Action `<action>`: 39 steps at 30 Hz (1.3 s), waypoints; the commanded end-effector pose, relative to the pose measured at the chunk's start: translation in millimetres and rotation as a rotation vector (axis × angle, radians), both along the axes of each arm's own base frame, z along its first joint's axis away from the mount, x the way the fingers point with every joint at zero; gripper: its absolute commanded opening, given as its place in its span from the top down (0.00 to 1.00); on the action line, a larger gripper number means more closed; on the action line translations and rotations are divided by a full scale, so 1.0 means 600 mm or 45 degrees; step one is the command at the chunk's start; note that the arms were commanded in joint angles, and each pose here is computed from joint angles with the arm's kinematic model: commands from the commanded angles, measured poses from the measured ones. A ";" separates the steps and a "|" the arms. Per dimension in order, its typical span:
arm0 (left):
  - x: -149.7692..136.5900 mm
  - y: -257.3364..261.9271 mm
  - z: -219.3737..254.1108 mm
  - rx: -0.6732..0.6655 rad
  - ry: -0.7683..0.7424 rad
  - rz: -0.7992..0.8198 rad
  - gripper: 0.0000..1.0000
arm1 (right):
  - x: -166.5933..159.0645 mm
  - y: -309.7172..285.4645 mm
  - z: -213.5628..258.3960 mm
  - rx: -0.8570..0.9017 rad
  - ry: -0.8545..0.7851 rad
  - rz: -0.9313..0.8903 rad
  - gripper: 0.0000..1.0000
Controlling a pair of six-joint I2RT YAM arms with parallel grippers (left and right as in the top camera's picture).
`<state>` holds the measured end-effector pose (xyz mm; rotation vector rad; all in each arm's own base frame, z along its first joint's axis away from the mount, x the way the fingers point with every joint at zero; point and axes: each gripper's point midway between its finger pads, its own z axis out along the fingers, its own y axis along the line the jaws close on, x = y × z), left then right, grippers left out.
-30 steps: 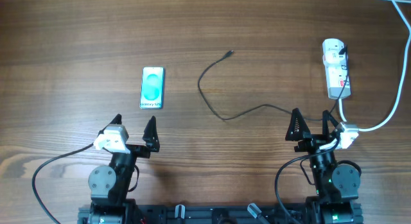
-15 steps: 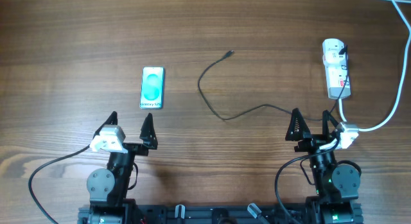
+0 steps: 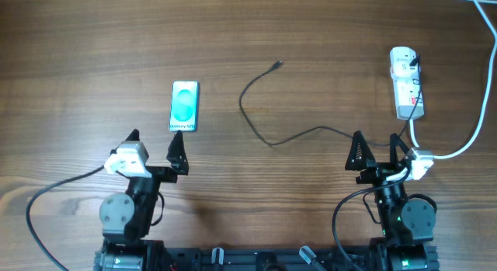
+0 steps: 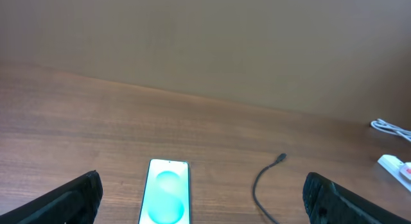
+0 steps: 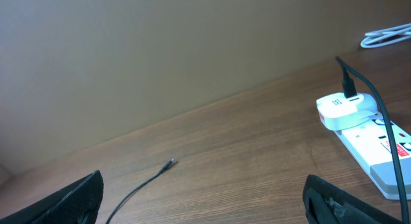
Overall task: Plug charger to phone and switch on socket
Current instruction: 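Move the left gripper forward over the white Galaxy S25 phone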
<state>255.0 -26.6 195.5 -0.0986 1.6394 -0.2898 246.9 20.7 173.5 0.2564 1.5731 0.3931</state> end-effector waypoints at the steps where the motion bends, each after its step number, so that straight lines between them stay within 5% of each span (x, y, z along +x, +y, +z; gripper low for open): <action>1: 0.011 -0.002 0.049 0.015 -0.015 -0.005 0.00 | 0.000 -0.002 -0.001 -0.024 -0.003 -0.012 0.00; 14: 0.074 -0.053 0.095 -0.006 0.243 -0.219 0.00 | 0.000 -0.002 -0.001 -0.024 -0.003 -0.012 0.00; 29: 0.157 -0.072 0.105 -0.049 0.806 -0.277 0.00 | 0.000 -0.002 -0.001 -0.024 -0.003 -0.012 0.00; 39: 0.179 -0.070 0.040 0.054 1.164 -0.323 0.00 | 0.000 -0.002 -0.001 -0.024 -0.003 -0.012 0.00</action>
